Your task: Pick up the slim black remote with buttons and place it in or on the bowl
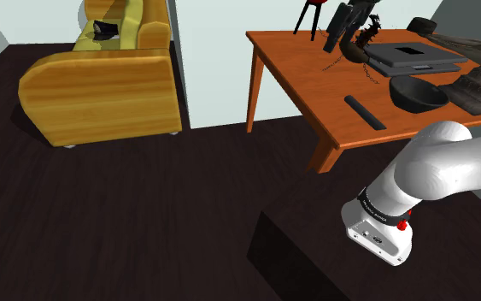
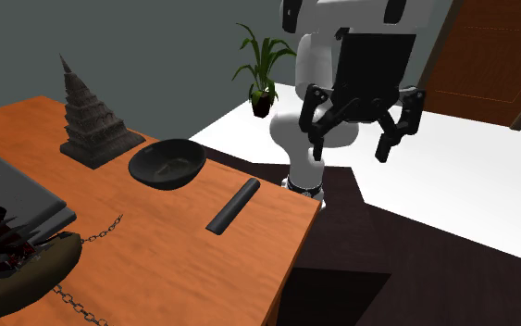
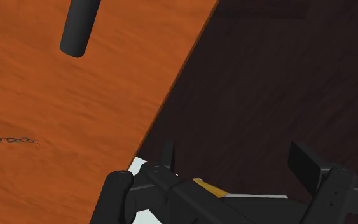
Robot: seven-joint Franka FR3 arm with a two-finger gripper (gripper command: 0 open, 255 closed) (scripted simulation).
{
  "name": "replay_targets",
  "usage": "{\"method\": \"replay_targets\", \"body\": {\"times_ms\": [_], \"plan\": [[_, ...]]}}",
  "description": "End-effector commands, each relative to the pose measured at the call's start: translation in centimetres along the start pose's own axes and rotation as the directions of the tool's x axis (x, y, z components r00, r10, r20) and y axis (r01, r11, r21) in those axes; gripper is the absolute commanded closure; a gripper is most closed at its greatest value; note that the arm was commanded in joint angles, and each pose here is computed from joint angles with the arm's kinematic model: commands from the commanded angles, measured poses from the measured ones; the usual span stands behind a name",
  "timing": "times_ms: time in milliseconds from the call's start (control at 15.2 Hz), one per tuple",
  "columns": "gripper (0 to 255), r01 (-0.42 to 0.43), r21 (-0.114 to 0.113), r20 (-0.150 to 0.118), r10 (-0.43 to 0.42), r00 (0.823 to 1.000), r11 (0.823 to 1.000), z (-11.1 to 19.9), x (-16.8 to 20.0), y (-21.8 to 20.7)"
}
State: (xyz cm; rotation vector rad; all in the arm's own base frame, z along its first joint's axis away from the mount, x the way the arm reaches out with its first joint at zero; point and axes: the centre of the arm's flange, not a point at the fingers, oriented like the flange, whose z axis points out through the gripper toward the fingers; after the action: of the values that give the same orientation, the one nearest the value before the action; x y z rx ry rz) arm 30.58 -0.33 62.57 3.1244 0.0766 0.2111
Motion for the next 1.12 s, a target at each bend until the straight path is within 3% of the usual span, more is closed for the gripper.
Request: {"method": "replay_targets", "body": {"times_ms": [0, 528, 1056], "plan": [[0, 0.000, 0.000, 0.000, 0.000, 1.000, 1.000, 0.0, 0.0, 0.0], [0, -0.199, 0.015, 0.044, 0.199, 0.979, 0.980, 6.0, -3.4, 8.0], [0, -0.391, 0.021, 0.090, 0.388, 0.917, 0.920, 12.0, -8.7, 15.1]]}}
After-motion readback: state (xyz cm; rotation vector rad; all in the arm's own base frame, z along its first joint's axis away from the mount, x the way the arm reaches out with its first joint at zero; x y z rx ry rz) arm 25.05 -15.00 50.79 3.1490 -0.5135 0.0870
